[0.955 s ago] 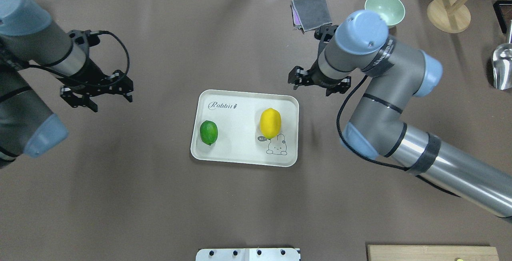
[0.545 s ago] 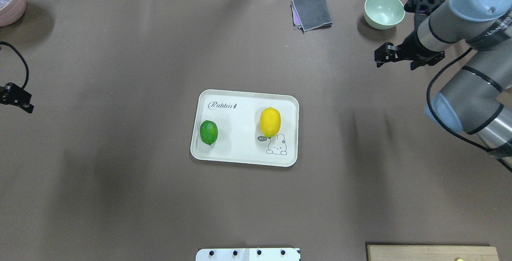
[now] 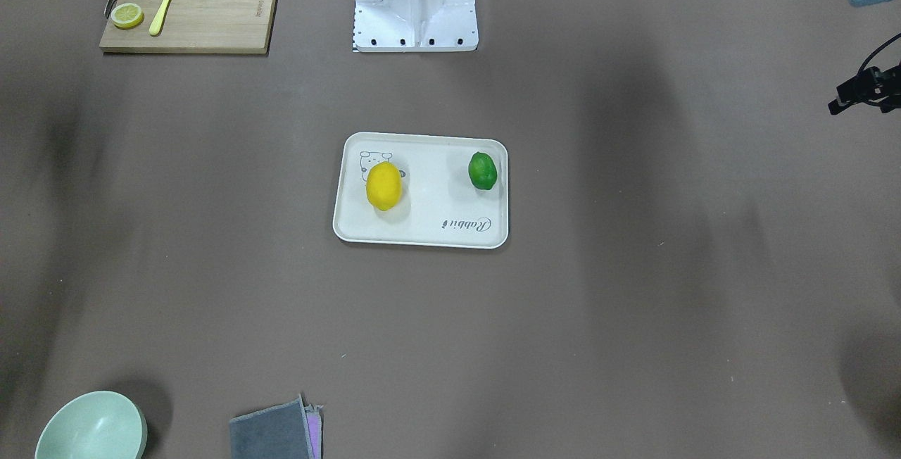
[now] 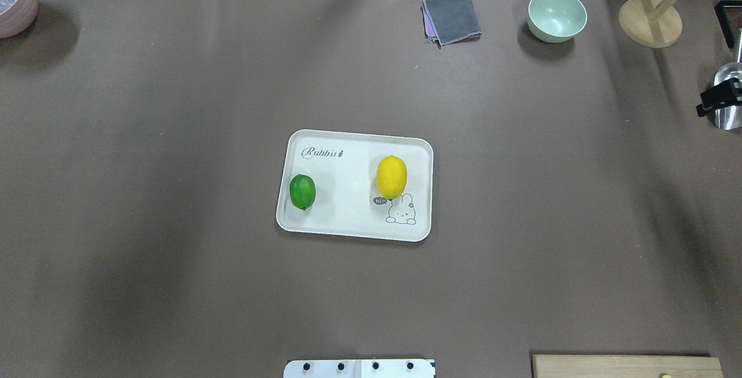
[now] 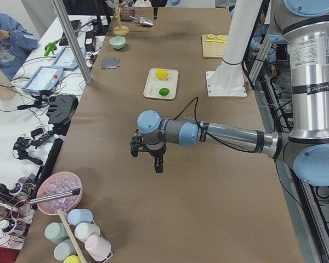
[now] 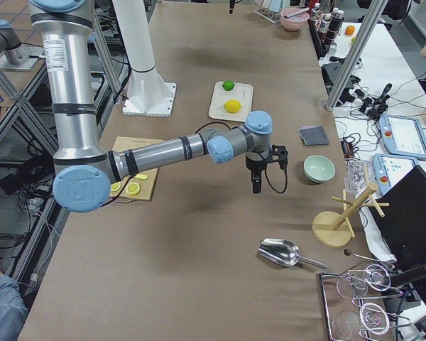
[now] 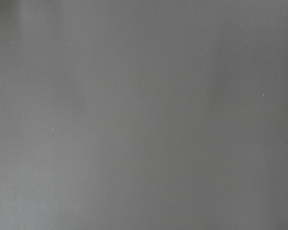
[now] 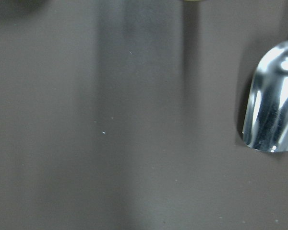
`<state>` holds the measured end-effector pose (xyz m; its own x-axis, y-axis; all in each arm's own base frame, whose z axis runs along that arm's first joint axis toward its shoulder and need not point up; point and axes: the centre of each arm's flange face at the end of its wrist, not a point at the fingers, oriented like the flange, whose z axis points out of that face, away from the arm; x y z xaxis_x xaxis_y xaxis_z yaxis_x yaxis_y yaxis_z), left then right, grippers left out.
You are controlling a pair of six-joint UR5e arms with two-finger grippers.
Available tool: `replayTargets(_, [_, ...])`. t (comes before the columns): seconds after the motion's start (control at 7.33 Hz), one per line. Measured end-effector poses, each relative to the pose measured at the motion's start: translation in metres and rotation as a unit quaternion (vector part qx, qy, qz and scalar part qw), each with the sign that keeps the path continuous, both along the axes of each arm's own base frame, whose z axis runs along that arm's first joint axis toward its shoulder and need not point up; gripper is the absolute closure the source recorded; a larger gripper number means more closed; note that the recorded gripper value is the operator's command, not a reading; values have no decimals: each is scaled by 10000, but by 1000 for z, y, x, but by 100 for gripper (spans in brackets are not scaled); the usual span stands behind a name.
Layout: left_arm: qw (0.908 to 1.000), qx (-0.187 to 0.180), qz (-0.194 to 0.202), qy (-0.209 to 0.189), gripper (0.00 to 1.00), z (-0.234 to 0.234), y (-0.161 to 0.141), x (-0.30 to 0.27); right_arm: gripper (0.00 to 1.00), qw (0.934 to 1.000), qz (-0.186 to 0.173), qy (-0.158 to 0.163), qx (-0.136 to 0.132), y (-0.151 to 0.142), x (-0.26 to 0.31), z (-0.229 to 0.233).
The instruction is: Place all lemons on tray
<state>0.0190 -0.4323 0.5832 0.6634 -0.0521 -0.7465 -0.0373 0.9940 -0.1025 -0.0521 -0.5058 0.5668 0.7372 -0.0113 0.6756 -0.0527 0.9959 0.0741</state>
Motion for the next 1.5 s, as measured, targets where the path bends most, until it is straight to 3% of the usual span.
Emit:
replayTargets(0.27, [10000, 26, -10, 58, 2, 4, 5, -58, 0, 10000, -72, -16, 33, 32, 77, 51])
replayTargets(0.68, [9997, -12, -52, -255, 2, 10, 8, -87, 0, 9993, 116, 71, -341, 61, 120, 103])
replayTargets(1.5, [9987, -263, -46, -434, 2, 76, 19, -118, 0, 9978, 258, 74, -607, 59, 128, 100])
